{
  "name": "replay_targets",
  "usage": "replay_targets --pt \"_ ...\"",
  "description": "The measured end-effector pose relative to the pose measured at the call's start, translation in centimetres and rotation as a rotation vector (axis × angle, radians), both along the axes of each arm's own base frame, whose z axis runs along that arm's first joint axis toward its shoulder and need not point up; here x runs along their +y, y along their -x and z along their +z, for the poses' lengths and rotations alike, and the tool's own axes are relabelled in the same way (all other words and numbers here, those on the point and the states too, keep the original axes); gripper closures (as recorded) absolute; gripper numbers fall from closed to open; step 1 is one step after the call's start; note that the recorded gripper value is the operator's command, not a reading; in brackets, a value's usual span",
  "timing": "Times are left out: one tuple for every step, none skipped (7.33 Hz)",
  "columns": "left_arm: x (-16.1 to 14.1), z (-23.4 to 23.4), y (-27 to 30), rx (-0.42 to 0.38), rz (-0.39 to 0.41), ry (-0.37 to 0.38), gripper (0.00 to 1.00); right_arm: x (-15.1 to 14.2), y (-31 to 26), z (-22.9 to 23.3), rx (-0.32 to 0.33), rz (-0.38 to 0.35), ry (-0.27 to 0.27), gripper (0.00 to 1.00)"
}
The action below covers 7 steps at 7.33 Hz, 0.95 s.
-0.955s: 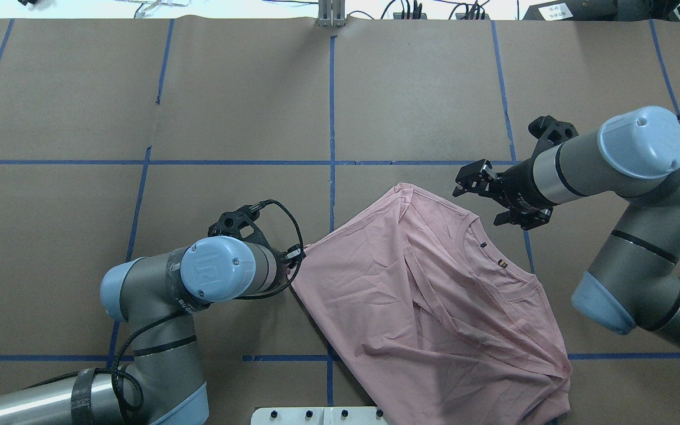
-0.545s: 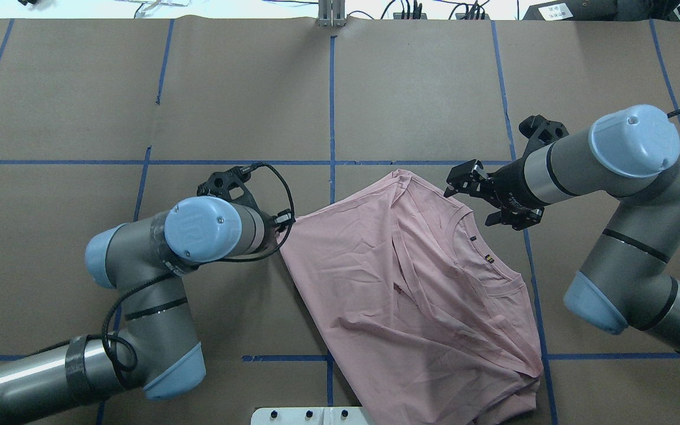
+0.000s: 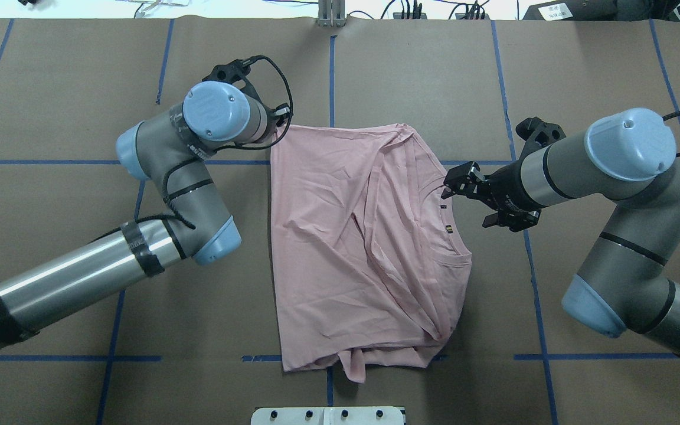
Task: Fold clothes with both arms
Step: 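Pull the shirt back toward the table center with both grippers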
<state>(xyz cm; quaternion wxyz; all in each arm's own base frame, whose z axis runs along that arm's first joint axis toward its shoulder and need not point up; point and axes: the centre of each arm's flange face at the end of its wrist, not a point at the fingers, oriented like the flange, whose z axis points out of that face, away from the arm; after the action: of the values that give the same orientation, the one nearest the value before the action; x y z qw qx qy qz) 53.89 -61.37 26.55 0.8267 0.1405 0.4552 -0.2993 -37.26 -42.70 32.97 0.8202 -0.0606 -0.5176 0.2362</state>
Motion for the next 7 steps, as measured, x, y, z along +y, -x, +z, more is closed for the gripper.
replay_targets --pt "-4.2 1.2 1.8 -0.035 -0.017 -0.040 0.56 0.0 0.1 0.0 0.003 0.009 -0.003 0.00" --pt "-6.8 2.0 3.9 -0.065 -0.020 -0.080 0.39 0.3 0.7 -0.3 0.004 0.012 -0.011 0.00" --pt "-7.3 1.5 5.1 -0.062 -0.020 -0.108 0.39 1.3 2.6 -1.0 0.006 0.010 -0.024 0.00" --pt "-5.9 0.2 6.4 -0.013 -0.008 -0.126 0.39 3.2 5.7 -1.6 0.014 0.030 -0.018 0.01" --pt "-3.6 -0.4 7.9 0.059 0.022 -0.118 0.39 5.4 9.4 -1.8 0.024 0.074 0.016 0.11" --pt "-1.8 -0.4 8.9 0.107 0.046 -0.102 0.38 7.2 12.9 -1.7 0.043 0.107 0.042 0.13" --pt "-0.8 -0.1 9.2 0.126 0.059 -0.091 0.38 8.2 15.9 -1.8 0.077 0.128 0.050 0.14"
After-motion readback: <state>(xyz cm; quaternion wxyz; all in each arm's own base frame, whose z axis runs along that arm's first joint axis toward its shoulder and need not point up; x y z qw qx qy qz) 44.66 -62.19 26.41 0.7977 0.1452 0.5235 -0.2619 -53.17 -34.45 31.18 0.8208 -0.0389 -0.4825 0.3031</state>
